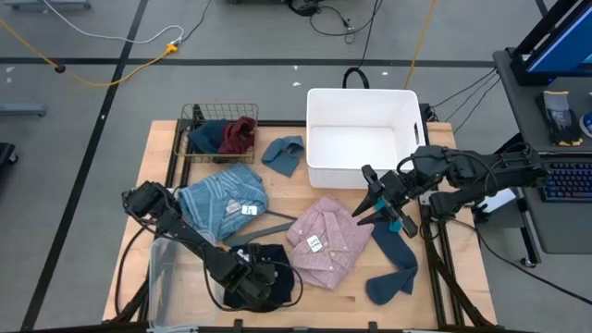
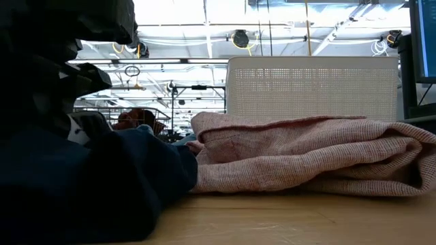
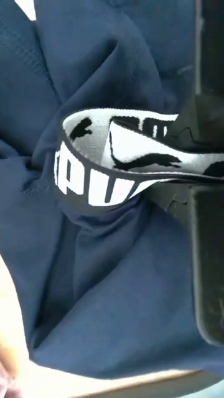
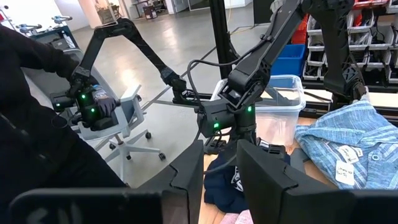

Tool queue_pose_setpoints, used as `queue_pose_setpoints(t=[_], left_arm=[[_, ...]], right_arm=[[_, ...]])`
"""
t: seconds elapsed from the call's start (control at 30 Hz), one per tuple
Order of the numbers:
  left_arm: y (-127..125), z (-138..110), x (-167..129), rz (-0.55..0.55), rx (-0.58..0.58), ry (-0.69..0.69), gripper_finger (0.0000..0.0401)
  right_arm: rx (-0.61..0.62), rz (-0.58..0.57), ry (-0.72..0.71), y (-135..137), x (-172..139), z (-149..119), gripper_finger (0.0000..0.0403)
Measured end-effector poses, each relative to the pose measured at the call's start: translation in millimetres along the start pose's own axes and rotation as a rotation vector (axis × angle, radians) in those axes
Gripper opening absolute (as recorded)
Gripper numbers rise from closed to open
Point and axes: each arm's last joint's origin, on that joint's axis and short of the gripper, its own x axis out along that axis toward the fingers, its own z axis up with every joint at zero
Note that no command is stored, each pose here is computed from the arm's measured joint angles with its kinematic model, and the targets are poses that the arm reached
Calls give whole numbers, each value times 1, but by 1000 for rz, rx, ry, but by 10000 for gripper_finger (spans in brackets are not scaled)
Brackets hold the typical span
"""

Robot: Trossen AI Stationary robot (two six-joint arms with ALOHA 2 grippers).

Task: Pick & Place Cloths
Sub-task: Put the dark blue boxers into the black basket

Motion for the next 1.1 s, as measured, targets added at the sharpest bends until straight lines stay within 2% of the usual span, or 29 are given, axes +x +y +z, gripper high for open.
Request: queue_pose_setpoints(t=[0.13,0.33,0.57,0.73,1.1], left_arm=[[5,5,-13,-26,-7,-25,6],[22,20,-53,-67,-55,-141,5],[44,31,-112,-114,-136,-345,4],[60,29,-156,-124,-194,-497,3],[95,17,-251,-241,-286,-915,2]], right_arm=[[0,0,0,0,0,0,89],[0,0,0,0,0,0,89],[0,0,0,0,0,0,89],[-3,0,0,0,0,0,89],[-3,0,1,0,0,0,89]])
